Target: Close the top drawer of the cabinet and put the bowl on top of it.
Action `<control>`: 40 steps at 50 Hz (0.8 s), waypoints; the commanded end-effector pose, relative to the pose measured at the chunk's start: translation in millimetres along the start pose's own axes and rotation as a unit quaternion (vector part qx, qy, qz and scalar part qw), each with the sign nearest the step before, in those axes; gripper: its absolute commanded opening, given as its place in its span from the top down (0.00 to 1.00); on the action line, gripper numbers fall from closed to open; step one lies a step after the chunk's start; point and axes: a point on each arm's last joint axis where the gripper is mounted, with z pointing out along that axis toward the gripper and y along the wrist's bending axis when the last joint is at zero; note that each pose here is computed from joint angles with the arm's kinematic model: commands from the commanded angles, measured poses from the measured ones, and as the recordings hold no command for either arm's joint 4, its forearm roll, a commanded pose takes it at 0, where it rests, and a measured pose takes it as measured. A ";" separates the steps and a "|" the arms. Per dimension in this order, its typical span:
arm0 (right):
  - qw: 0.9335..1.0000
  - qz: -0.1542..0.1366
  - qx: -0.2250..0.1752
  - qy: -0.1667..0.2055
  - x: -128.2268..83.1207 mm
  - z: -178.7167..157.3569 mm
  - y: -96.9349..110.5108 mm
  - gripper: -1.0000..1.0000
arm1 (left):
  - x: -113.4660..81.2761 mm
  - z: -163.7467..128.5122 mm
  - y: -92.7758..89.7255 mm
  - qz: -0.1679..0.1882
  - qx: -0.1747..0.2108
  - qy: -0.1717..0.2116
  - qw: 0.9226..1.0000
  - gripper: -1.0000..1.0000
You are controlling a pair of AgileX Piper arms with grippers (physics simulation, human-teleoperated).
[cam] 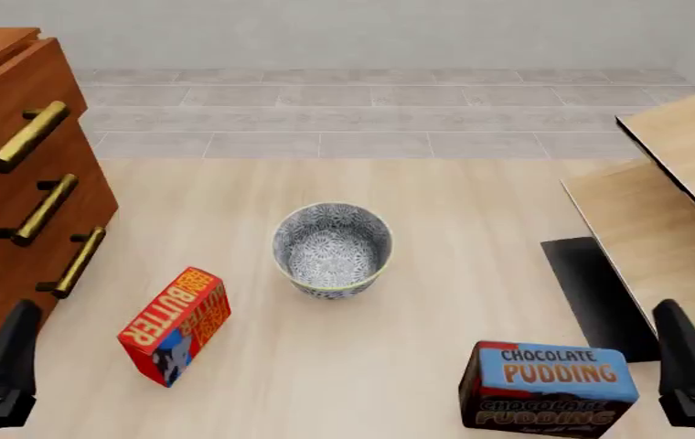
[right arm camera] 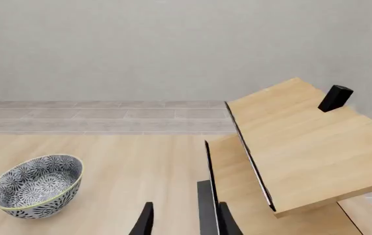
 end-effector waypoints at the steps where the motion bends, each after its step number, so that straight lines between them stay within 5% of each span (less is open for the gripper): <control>1: 1.000 0.000 0.000 0.000 -0.7 0.0 0.0 0.00 | -0.8 0.3 0.0 0.000 0.000 0.000 1.000 0.00; 22: 1.000 0.000 0.000 0.000 -0.8 -0.2 0.0 0.00 | -1.4 -0.1 -0.5 0.000 0.004 0.001 1.000 0.00; 24: 1.000 0.000 0.000 0.000 -0.7 -0.2 0.0 0.00 | 0.0 6.4 1.0 -0.009 -0.008 0.022 1.000 0.00; 40: 1.000 0.000 0.000 0.000 -0.7 -0.2 0.0 0.00 | -39.1 16.0 2.5 -0.031 -0.019 0.025 0.999 0.00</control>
